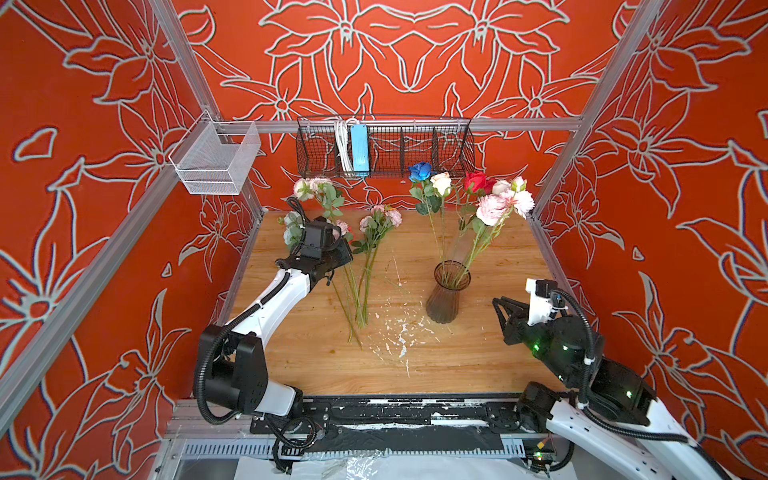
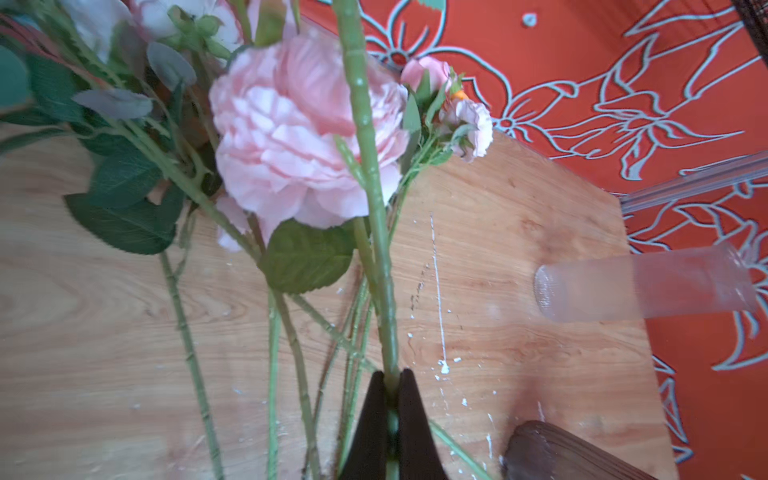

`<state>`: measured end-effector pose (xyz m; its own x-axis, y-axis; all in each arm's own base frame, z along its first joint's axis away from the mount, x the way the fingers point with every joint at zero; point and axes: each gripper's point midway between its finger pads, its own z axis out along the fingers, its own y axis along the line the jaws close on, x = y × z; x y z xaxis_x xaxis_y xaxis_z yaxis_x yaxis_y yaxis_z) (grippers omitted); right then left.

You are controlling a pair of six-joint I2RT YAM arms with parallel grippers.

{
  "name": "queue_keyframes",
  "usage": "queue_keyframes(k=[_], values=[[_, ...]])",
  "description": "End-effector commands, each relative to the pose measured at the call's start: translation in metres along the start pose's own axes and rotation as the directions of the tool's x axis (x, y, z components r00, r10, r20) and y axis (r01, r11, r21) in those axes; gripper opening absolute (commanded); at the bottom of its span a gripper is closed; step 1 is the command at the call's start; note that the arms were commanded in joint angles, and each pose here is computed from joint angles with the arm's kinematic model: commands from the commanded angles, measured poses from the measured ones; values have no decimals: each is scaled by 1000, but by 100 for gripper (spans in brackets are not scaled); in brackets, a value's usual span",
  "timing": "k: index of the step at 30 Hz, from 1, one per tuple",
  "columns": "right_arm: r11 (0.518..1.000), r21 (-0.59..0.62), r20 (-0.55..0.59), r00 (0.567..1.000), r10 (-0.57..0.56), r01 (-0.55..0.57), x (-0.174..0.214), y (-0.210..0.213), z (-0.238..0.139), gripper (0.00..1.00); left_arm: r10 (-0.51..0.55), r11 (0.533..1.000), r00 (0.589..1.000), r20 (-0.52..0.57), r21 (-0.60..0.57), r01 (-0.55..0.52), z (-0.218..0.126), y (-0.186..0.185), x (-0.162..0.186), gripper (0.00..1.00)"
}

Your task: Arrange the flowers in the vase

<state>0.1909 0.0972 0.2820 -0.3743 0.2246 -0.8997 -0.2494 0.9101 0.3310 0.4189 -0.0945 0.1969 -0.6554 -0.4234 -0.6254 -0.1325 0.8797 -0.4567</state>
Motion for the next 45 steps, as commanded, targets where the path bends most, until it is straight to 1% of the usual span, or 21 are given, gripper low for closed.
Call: queue_keyframes(k=[1,3,5,7,9,11,12,13,14,15,17,18,21,23,26,30,33,35,37,39,45], values=[[1000,-7,31,999,19,-18,-13,0,-11,25,39,995,999,-2,-90,-39,-9,15,-3,0],[1000,-11,39,999,21,-21,-15,-1,-15,25,8,994,999,-33,-112,-12,-10,19,1,0],[1000,-14,55,998,29,-28,-17,-3,-20,25,-20,995,998,-64,-103,14,-9,22,14,0],[999,-18,65,997,34,-33,-18,-5,-24,25,-57,992,995,-78,-120,47,-8,31,28,0],[999,-19,67,997,37,-36,-19,-7,-28,25,-93,984,994,-62,-160,82,-12,46,39,1],[999,-13,62,998,33,-33,-18,-10,-33,25,-123,979,992,-28,-165,117,-18,57,47,4],[999,-12,62,998,33,-32,-17,-11,-35,25,-136,979,991,-14,-157,132,-21,61,50,8],[999,-13,62,998,33,-33,-17,-12,-37,25,-143,978,990,-6,-152,140,-23,63,51,13],[999,-10,64,997,33,-33,-17,-14,-39,25,-147,977,989,-1,-154,146,-26,66,53,21],[999,-7,69,997,35,-35,-17,-16,-41,25,-147,977,989,0,-153,146,-29,67,54,37],[999,-8,78,996,40,-40,-16,-18,-44,25,-142,981,990,-10,-133,140,-31,65,55,46],[999,-6,81,996,41,-41,-16,-19,-45,26,-148,980,989,-9,-134,145,-35,65,54,53],[999,0,83,996,41,-42,-15,-22,-47,26,-168,977,986,15,-131,168,-43,63,49,60],[999,-1,80,996,40,-40,-14,-22,-47,26,-175,978,984,12,-114,176,-46,58,46,62],[999,5,81,996,40,-41,-12,-24,-47,26,-178,981,984,-25,-85,175,-46,47,44,62],[999,3,83,996,45,-45,-12,-24,-47,26,-185,979,979,-88,-102,176,-35,44,51,61],[999,0,74,996,47,-47,-10,-23,-45,26,-229,963,971,-71,-163,215,-31,57,55,60],[999,-10,64,997,52,-51,-7,-22,-44,26,-277,950,960,-44,-163,267,-30,64,58,59],[998,-12,56,997,55,-54,-5,-22,-44,26,-338,933,941,-19,-142,332,-29,70,60,59],[999,-7,54,997,55,-54,-4,-23,-45,26,-401,910,916,-18,-123,396,-27,76,66,59],[999,4,59,997,49,-49,-6,-25,-45,26,-572,816,820,-1,-101,569,-20,91,91,59]])
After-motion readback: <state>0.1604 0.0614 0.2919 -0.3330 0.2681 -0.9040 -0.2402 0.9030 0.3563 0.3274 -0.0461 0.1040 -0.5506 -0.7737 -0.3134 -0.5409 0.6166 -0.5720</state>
